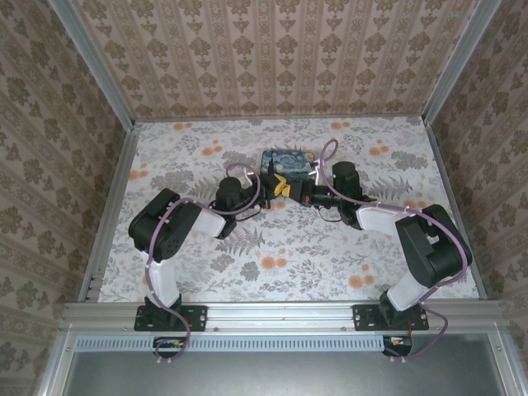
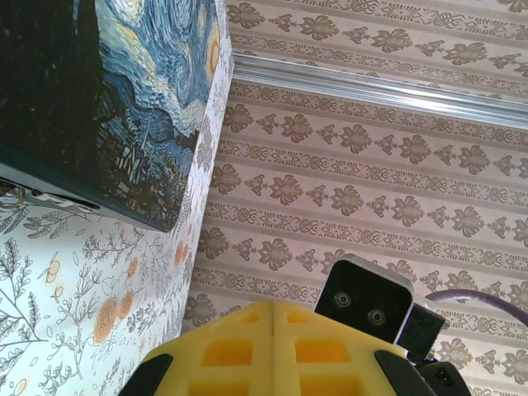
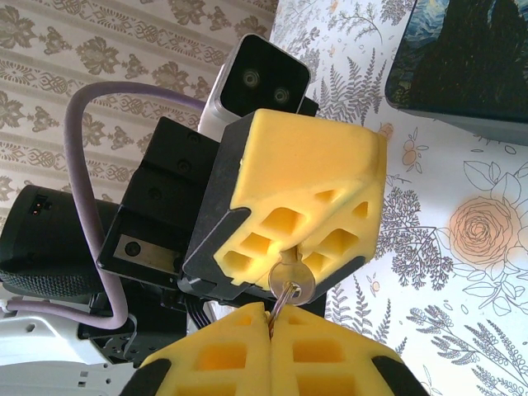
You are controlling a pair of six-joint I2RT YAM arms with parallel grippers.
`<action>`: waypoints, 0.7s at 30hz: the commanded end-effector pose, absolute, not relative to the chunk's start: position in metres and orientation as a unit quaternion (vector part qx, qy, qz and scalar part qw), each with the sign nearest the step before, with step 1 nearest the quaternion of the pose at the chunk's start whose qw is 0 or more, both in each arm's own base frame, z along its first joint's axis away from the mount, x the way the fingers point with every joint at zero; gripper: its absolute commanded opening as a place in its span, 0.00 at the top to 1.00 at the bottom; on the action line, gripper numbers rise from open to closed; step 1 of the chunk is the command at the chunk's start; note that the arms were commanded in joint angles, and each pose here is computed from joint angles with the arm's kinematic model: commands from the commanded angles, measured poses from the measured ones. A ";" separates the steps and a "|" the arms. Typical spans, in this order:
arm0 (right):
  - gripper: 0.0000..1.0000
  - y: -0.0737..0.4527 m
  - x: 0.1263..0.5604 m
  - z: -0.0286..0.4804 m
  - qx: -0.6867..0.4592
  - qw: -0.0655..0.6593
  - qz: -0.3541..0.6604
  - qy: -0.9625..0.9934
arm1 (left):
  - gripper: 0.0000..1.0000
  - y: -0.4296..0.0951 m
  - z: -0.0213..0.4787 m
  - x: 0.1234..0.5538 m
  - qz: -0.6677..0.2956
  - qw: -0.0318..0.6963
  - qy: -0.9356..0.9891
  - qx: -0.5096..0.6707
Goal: Unlock the padlock with the key
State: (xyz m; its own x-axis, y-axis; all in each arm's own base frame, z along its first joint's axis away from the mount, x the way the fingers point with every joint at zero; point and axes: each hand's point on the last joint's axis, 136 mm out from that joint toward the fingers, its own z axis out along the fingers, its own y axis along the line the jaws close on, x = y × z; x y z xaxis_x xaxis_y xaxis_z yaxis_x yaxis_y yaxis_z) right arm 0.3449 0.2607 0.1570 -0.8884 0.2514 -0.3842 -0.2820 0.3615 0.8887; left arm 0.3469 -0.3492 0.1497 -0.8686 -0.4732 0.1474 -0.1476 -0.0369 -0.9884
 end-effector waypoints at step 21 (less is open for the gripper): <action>0.53 0.228 0.340 0.191 -0.031 0.339 0.542 0.768 | 1.00 -0.345 0.205 0.330 -0.617 0.213 0.755 -0.062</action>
